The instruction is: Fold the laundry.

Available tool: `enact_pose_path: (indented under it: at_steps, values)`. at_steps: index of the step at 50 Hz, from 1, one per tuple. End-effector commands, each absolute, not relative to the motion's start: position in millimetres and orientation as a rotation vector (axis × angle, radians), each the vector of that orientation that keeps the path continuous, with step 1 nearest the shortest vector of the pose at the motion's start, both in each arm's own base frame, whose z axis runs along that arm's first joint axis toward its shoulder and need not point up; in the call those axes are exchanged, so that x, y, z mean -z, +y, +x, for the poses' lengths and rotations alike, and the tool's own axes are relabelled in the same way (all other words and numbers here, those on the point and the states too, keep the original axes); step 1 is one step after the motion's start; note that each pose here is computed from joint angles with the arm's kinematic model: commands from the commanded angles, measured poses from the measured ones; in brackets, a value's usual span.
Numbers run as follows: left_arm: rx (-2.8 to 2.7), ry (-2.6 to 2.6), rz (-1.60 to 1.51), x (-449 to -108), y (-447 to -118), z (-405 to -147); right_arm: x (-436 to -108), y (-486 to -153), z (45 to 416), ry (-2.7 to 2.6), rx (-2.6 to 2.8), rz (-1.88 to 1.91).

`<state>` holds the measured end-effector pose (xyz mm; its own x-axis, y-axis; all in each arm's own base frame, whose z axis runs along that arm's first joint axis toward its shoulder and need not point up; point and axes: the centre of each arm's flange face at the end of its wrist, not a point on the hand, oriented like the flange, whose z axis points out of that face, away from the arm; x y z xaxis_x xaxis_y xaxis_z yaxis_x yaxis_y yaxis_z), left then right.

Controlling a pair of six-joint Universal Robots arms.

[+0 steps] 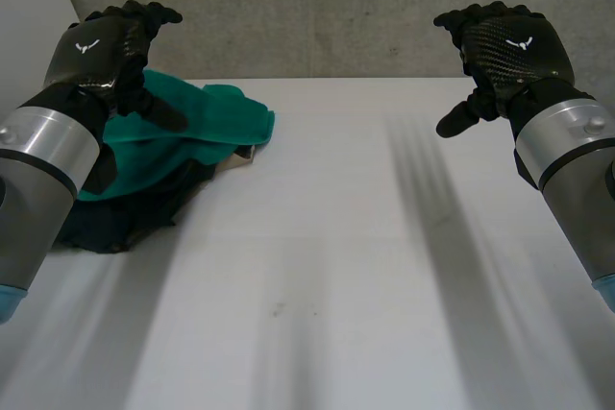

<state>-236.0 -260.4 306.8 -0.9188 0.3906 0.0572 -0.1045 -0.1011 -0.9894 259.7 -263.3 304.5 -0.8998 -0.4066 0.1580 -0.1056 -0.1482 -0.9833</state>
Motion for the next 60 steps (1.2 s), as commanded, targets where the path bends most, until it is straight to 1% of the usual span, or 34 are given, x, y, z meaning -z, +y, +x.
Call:
enact_pose_path:
  at_steps: [1,9,12,14,15,18,19,21,22,25,26,29,31,35,36,37,39,40,43,44,47,48,50,51,53,54,57,58,60]
  values:
    - [-2.097,-1.835,-0.313,-310,-260,-236,-305,-263,260,1.9,2.159,-0.586]
    - [-2.12,-1.825,-0.314,-313,-265,-234,-303,-263,260,1.907,2.151,-0.593]
    - [-2.195,-1.822,-0.335,-316,-277,-228,-302,-262,260,1.909,2.148,-0.597]
    - [-2.231,-1.848,-0.362,-311,-287,-224,-302,-262,260,1.907,2.147,-0.601]
    - [-2.261,-1.892,-0.406,-301,-301,-221,-302,-262,261,1.906,2.147,-0.602]
    - [-2.304,-1.968,-0.498,-283,-322,-218,-302,-262,261,1.906,2.145,-0.609]
    - [-2.33,-2.024,-0.567,-268,-337,-214,-302,-262,261,1.906,2.145,-0.609]
    - [-2.346,-2.09,-0.637,-251,-353,-209,-301,-261,261,1.907,2.144,-0.612]
    - [-2.356,-2.156,-0.707,-234,-369,-202,-301,-261,261,1.907,2.141,-0.614]
    - [-2.36,-2.252,-0.805,-209,-391,-189,-301,-260,262,1.911,2.137,-0.618]
    - [-2.353,-2.296,-0.847,-196,-402,-184,-300,-260,262,1.914,2.134,-0.619]
    - [-2.315,-2.353,-0.896,-171,-417,-179,-297,-260,262,1.923,2.129,-0.627]
    - [-2.308,-2.358,-0.89,-167,-420,-179,-296,-260,262,1.93,2.124,-0.63]
    - [-2.362,-2.285,-0.823,-179,-420,-184,-296,-261,261,1.931,2.129,-0.629]
    - [-2.381,-2.254,-0.8,-185,-418,-186,-297,-262,261,1.93,2.132,-0.629]
    - [-2.408,-2.184,-0.755,-202,-411,-195,-297,-262,261,1.927,2.137,-0.631]
    - [-2.431,-2.097,-0.714,-223,-400,-207,-299,-263,261,1.926,2.147,-0.641]
    - [-2.434,-2.014,-0.684,-241,-384,-220,-299,-263,261,1.925,2.151,-0.645]
    - [-2.423,-1.892,-0.655,-265,-360,-241,-300,-264,260,1.924,2.17,-0.665]
    - [-2.403,-1.815,-0.646,-278,-343,-255,-301,-263,260,1.92,2.176,-0.672]
    - [-2.365,-1.707,-0.651,-295,-316,-277,-304,-264,259,1.917,2.201,-0.684]
    - [-2.338,-1.652,-0.666,-301,-303,-290,-305,-265,258,1.921,2.206,-0.684]
    - [-2.301,-1.612,-0.693,-302,-291,-303,-307,-271,251,1.939,2.232,-0.669]
    - [-2.259,-1.588,-0.728,-299,-281,-315,-307,-273,249,1.947,2.236,-0.664]
    - [-2.212,-1.578,-0.766,-291,-274,-328,-307,-277,242,1.976,2.239,-0.651]
    - [-2.158,-1.584,-0.804,-277,-267,-341,-307,-279,240,1.99,2.236,-0.646]
    - [-2.071,-1.605,-0.871,-250,-256,-362,-307,-282,234,2.034,2.219,-0.637]
    - [-2.02,-1.623,-0.91,-232,-251,-373,-307,-282,232,2.044,2.215,-0.635]
    - [-1.981,-1.649,-0.933,-216,-250,-380,-302,-284,228,2.085,2.188,-0.634]
